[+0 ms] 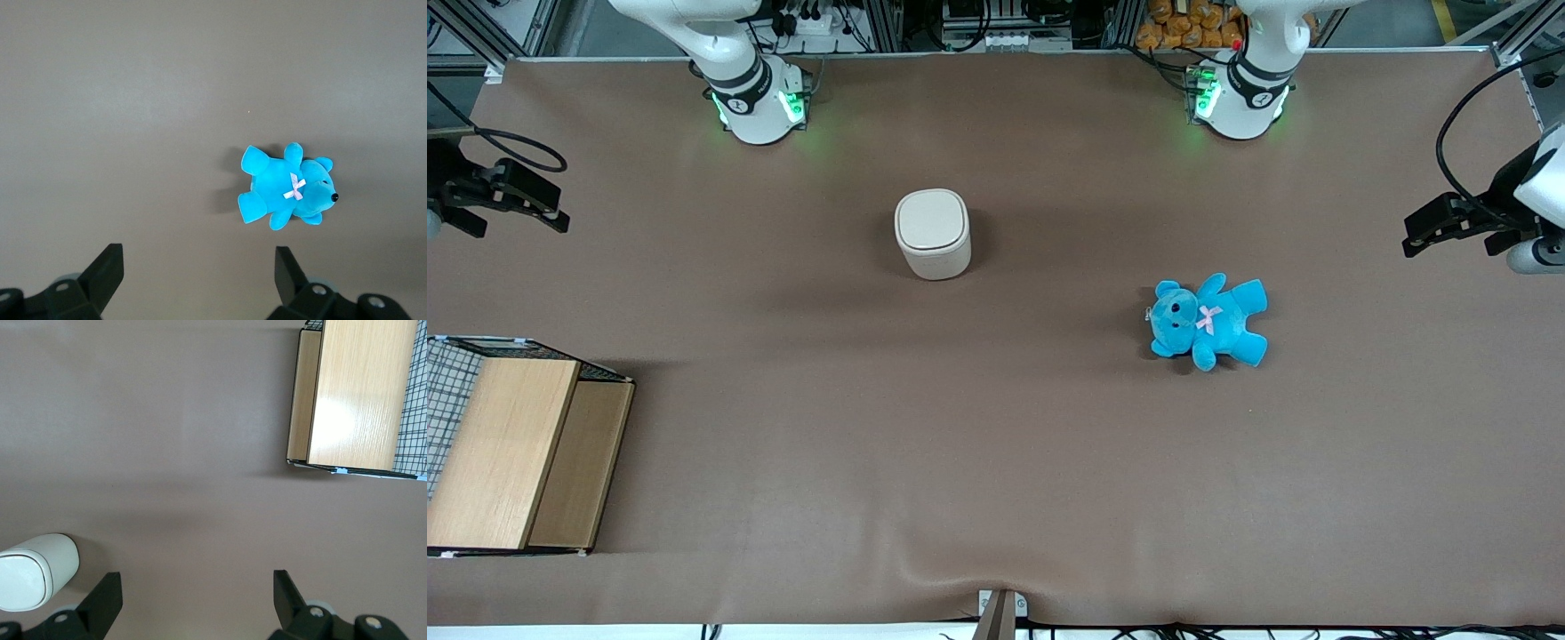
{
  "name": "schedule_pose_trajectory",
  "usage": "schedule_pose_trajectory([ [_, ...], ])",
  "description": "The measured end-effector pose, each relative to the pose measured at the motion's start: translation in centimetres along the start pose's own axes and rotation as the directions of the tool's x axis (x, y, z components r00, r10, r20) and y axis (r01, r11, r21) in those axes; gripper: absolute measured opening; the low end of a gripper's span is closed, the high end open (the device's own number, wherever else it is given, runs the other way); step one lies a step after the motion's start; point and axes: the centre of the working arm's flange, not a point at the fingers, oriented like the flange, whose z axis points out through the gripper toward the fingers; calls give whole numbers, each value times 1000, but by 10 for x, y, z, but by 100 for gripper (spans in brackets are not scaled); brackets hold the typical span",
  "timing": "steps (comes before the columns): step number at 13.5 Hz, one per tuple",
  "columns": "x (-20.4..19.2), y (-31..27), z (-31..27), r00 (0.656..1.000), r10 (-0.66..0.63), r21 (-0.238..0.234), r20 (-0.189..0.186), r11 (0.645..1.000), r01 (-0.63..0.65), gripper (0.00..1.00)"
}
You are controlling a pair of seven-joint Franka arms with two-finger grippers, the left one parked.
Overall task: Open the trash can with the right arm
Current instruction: 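Move the right gripper over the white trash can's lid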
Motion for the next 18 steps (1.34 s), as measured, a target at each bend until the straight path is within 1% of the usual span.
schedule_pose_trajectory([
  [4, 1, 0, 2, 1000, 0, 0, 4, 1000, 0, 100],
  [7, 5, 0, 9, 1000, 0, 1, 17, 1000, 0, 100],
  [9, 7, -1, 19, 999, -2, 5, 42, 1000, 2, 100],
  [11, 6, -5, 29, 996, -12, 9, 87, 1000, 11, 100],
  [12, 5, -12, 31, 995, -25, 9, 98, 1000, 24, 100],
  [14, 6, -32, 33, 993, -59, 14, 100, 998, 58, 100],
  [16, 9, -52, 39, 991, -85, 40, 106, 996, 81, 100],
  [18, 14, -65, 51, 988, -85, 81, 126, 994, 75, 100],
])
